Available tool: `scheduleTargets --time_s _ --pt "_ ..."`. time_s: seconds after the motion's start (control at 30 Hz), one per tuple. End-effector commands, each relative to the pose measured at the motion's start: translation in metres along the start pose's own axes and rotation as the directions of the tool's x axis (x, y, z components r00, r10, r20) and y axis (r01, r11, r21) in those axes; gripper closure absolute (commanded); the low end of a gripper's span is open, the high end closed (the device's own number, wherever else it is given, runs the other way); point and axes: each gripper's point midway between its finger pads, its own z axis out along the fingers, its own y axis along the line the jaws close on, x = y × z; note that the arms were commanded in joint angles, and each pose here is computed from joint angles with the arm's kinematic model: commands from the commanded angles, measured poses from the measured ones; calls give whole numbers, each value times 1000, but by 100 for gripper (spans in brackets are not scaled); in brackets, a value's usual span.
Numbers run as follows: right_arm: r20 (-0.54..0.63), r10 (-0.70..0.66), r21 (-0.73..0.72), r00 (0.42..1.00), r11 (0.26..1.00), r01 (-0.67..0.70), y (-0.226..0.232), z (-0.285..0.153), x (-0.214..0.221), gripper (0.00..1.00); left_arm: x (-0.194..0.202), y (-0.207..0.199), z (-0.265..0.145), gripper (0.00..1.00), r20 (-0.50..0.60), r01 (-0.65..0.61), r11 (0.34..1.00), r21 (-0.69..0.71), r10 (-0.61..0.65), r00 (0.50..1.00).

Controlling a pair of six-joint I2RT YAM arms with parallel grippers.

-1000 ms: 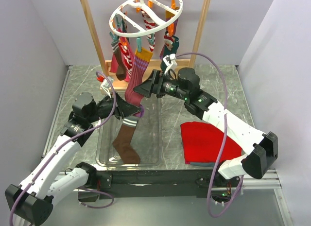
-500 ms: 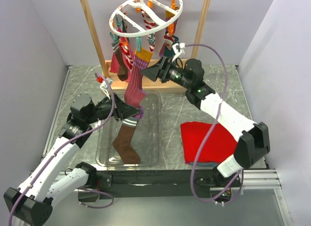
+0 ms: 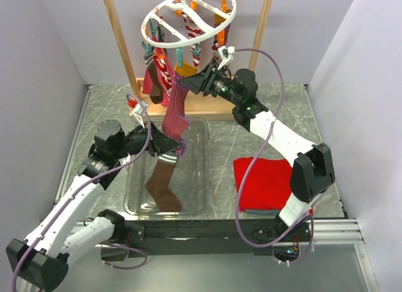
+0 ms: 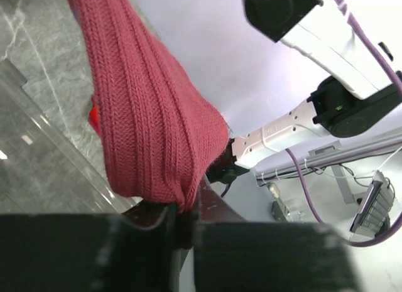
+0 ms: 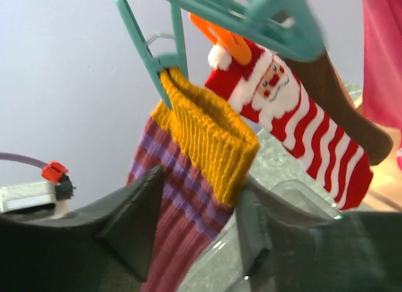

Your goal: Remove the socks clipped to the hanger

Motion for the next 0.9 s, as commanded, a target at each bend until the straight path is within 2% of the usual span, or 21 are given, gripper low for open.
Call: scheduleTargets --time_s 0.0,0.03,0.07,0.13,0.2,0.33,0.5,0.6,0.7,0.87 --pt "80 -72 -92 994 993 80 29 5 -37 70 -2 5 0 80 -6 -19 999 -35 19 1000" --pt "63 -66 -84 996 994 72 24 8 -34 79 -1 10 0 72 -7 -24 998 -61 24 1000" --pt "58 -75 -100 995 992 81 28 9 -38 93 -5 20 0 51 16 -25 993 -117 27 1000" --pt "32 -76 -99 997 992 79 26 12 -34 100 -7 32 -5 33 15 -47 978 -204 51 999" --pt "19 -78 -99 997 992 79 27 11 -32 100 -24 36 -14 28 68 -68 952 -299 92 993" --pt "17 -96 -58 995 994 97 25 6 -34 100 -62 12 -24 17 160 -141 935 -324 201 967" --pt "-12 -91 -70 996 994 90 28 4 -29 100 -109 -17 -15 16 244 -230 929 -289 304 921" --pt "-26 -89 -76 996 993 87 29 3 -27 100 -137 -20 1 22 289 -290 919 -267 364 885" --pt "-37 -91 -73 995 993 88 29 1 -25 100 -164 -16 13 28 335 -330 908 -259 405 851" --pt "-52 -98 -90 994 992 94 35 -2 -22 100 -204 -1 19 31 371 -358 916 -178 400 838"
